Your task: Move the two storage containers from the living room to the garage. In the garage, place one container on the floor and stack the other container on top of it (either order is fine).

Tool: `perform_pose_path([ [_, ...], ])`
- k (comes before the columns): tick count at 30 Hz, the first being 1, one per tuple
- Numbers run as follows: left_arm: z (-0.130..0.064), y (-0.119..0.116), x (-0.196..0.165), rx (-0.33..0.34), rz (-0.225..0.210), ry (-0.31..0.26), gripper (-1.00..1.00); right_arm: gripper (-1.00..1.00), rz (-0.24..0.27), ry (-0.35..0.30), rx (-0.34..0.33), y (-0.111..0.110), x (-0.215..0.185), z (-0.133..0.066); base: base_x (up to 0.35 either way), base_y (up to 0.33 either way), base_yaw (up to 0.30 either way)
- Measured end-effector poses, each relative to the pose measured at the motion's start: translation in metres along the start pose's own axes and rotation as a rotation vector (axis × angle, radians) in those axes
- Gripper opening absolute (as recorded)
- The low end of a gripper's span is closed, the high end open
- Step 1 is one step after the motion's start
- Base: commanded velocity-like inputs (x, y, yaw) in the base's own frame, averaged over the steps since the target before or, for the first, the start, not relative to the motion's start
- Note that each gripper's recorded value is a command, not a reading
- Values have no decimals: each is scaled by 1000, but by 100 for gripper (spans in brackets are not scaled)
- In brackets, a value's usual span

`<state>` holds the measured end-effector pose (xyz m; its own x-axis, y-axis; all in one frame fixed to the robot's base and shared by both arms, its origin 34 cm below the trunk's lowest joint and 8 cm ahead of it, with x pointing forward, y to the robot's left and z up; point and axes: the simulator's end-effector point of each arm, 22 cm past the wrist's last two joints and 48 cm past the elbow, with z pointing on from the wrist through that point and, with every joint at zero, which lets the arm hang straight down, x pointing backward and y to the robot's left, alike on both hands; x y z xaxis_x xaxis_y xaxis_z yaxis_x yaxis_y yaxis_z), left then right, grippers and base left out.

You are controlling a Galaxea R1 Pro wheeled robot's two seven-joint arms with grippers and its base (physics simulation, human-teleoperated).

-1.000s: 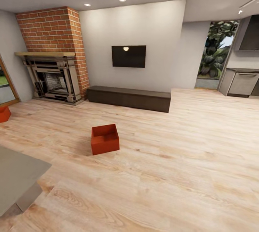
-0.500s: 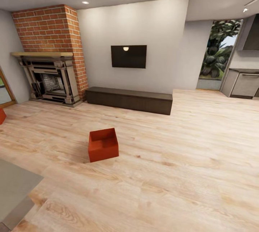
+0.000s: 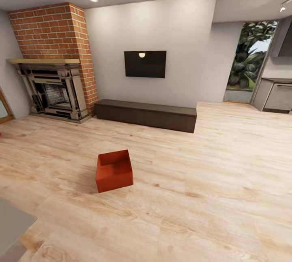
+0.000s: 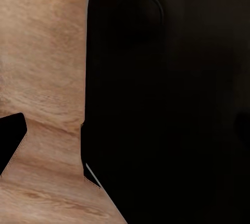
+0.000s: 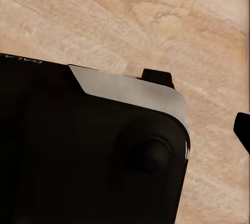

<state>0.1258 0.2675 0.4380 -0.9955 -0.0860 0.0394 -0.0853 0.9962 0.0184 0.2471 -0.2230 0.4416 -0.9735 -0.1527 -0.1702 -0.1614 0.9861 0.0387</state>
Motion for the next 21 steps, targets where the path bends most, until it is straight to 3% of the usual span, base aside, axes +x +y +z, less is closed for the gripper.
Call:
perform_pose_path([
  [21,0,0,0,0,0,0,100,100,0,0,1,0,0,0,322,0,0],
])
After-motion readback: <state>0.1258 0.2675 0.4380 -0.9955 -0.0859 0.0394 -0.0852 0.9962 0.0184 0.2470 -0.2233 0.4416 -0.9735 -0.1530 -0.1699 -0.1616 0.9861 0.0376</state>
